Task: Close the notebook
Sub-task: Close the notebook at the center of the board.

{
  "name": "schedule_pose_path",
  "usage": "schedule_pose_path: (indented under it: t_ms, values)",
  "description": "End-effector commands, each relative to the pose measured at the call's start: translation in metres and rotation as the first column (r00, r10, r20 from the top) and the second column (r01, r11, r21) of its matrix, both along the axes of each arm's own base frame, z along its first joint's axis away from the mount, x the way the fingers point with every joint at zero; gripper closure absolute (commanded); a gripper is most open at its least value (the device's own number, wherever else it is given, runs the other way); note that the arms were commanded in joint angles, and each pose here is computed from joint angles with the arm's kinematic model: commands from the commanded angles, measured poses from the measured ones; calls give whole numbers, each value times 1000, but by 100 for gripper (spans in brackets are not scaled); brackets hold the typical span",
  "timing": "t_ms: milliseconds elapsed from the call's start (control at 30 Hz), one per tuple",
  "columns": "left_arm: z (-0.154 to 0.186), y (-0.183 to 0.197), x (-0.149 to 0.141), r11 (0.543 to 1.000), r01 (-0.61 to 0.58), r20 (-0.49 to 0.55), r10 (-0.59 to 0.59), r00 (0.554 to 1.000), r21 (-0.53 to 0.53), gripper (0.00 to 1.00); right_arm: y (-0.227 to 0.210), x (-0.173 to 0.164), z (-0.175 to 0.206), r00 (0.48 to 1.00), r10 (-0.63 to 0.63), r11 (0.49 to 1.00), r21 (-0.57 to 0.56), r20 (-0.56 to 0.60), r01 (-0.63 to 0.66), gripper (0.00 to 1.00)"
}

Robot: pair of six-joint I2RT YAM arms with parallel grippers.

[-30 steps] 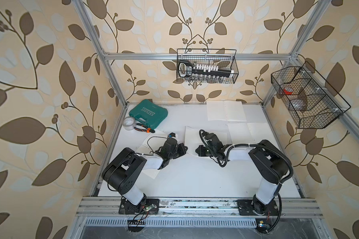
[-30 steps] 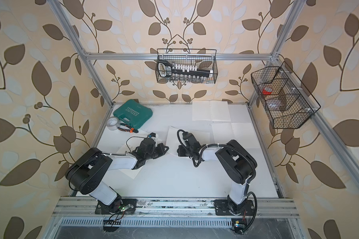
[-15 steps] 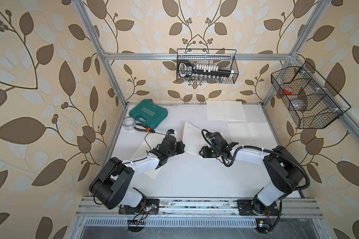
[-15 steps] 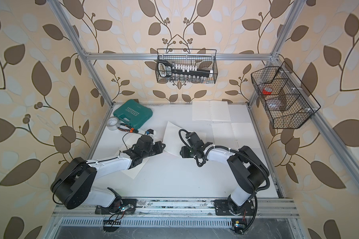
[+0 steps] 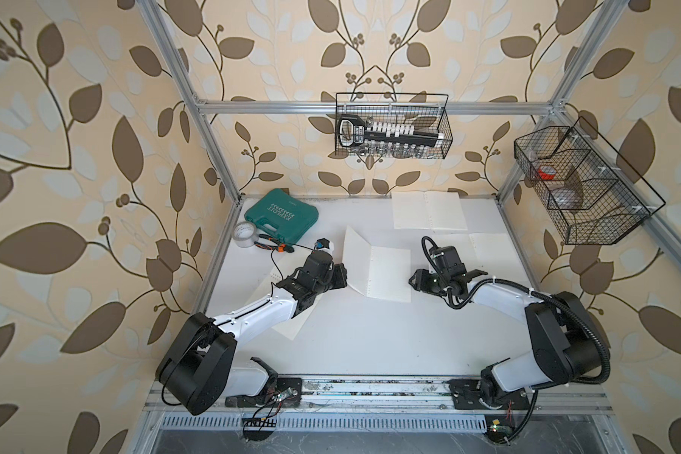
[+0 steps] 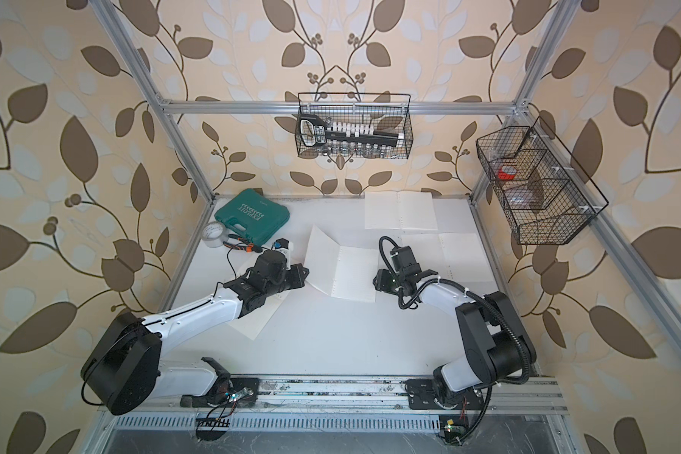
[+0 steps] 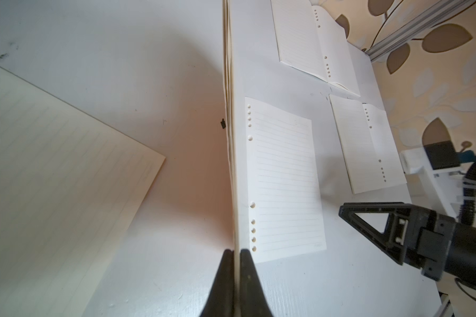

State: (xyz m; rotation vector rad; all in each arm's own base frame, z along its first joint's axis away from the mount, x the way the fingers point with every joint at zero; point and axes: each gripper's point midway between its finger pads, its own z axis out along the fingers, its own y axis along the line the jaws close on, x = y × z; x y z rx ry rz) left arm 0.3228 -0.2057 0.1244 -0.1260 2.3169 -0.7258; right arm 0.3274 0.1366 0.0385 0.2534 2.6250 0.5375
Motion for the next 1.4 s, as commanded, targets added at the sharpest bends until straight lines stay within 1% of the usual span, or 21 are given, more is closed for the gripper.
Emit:
schedule_pose_path:
  t_ms: [0,67,133,267,300,367,433,700,767,900,1033,1100,1233,1267,1367]
  values:
    - [30,-6,4,999,31,71,-30,997,-9,92,9,2,-7,999,44,997,57,0,-44,43]
    - [31,-9,3,999,40,73,-39,997,-8,91,13,5,-9,999,49,995,81,8,-50,40]
    - [29,-12,1,999,52,68,-51,996,-6,91,14,8,-12,999,45,992,114,3,-45,39]
    - [31,-20,-1,997,79,70,-77,995,-18,84,20,9,-21,998,54,984,170,-15,-51,39]
    - [33,-24,-2,996,88,74,-86,994,-23,80,22,10,-23,998,57,982,182,-19,-52,40]
    - [37,-31,-3,994,105,81,-103,991,-29,78,26,10,-24,998,66,978,201,-19,-61,41]
    - [41,-41,-4,990,133,88,-129,988,-40,74,28,9,-25,997,74,973,219,-18,-68,41]
    - [49,-76,-9,975,214,103,-208,973,-51,69,35,10,-24,995,97,964,251,-11,-91,42]
    - [51,-83,-10,972,228,106,-221,970,-59,66,36,10,-24,995,103,961,257,-10,-97,42]
    - [53,-104,-19,957,278,98,-270,958,-87,62,37,11,-24,994,110,961,258,-7,-105,42]
    - [62,-122,-29,939,326,109,-314,943,-114,59,31,15,-19,996,85,960,269,0,-81,41]
    - [53,-129,-31,935,339,85,-331,940,-107,58,25,15,-18,998,60,957,284,-3,-57,40]
    - [56,-126,-32,939,330,93,-321,943,-102,57,2,14,-15,1000,-18,951,307,-13,21,39]
    - [69,-123,-34,937,330,120,-317,941,-112,57,-4,13,-16,999,-37,950,309,-18,41,38]
    - [74,-116,-36,944,316,130,-303,944,-91,56,-18,9,-14,997,-76,948,308,-22,79,38]
